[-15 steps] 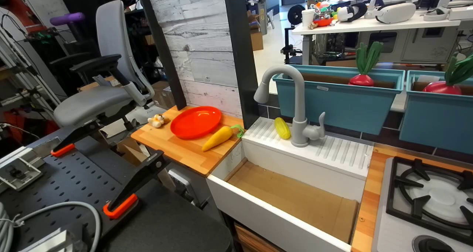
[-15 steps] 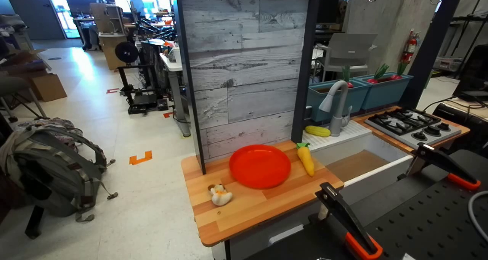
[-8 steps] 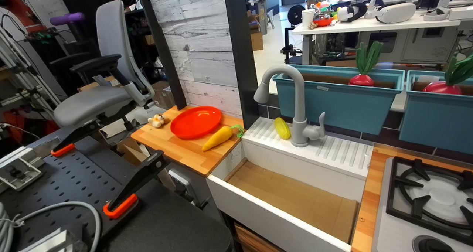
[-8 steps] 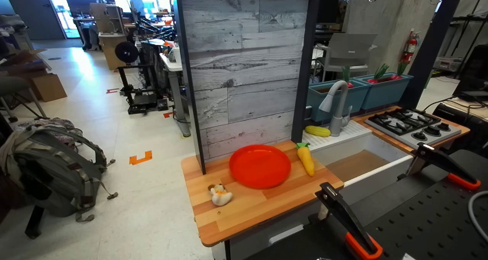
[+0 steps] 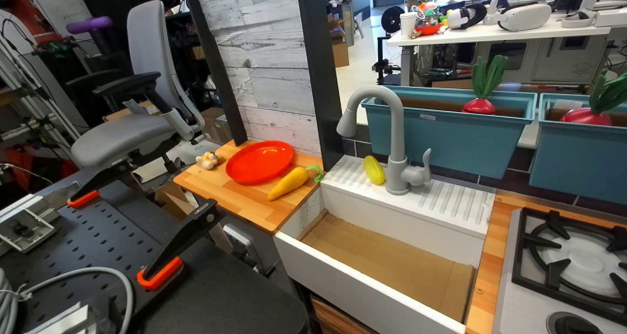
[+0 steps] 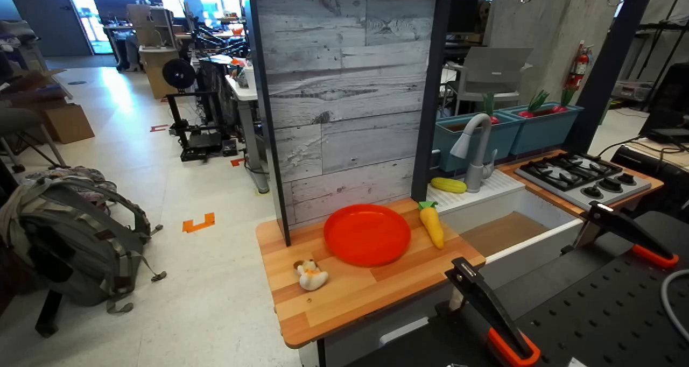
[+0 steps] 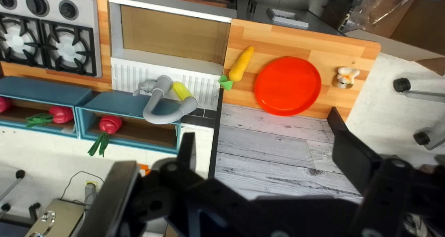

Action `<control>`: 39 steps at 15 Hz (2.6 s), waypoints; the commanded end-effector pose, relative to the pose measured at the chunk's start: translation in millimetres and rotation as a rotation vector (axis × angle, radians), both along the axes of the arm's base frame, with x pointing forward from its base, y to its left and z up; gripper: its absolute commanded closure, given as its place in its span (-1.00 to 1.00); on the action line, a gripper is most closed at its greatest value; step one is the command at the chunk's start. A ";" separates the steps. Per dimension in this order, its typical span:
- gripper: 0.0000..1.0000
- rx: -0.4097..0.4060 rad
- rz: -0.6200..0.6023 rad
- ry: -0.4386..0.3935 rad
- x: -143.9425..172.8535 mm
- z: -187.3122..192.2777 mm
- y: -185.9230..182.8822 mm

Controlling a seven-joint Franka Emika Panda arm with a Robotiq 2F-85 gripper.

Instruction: Move the tap nozzle to the right

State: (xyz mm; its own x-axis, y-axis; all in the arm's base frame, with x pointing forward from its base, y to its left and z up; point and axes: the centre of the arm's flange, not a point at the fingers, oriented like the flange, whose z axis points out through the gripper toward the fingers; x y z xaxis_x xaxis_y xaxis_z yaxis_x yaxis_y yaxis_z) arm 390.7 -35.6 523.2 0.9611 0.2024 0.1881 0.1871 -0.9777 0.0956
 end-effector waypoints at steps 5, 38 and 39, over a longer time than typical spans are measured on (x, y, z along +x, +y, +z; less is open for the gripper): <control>-1.00 0.006 -0.213 0.028 47.8 -69.8 -32.4; -1.00 0.308 -1.233 -0.013 224.0 -333.7 -117.7; -1.00 0.311 -1.243 -0.014 228.4 -337.7 -119.0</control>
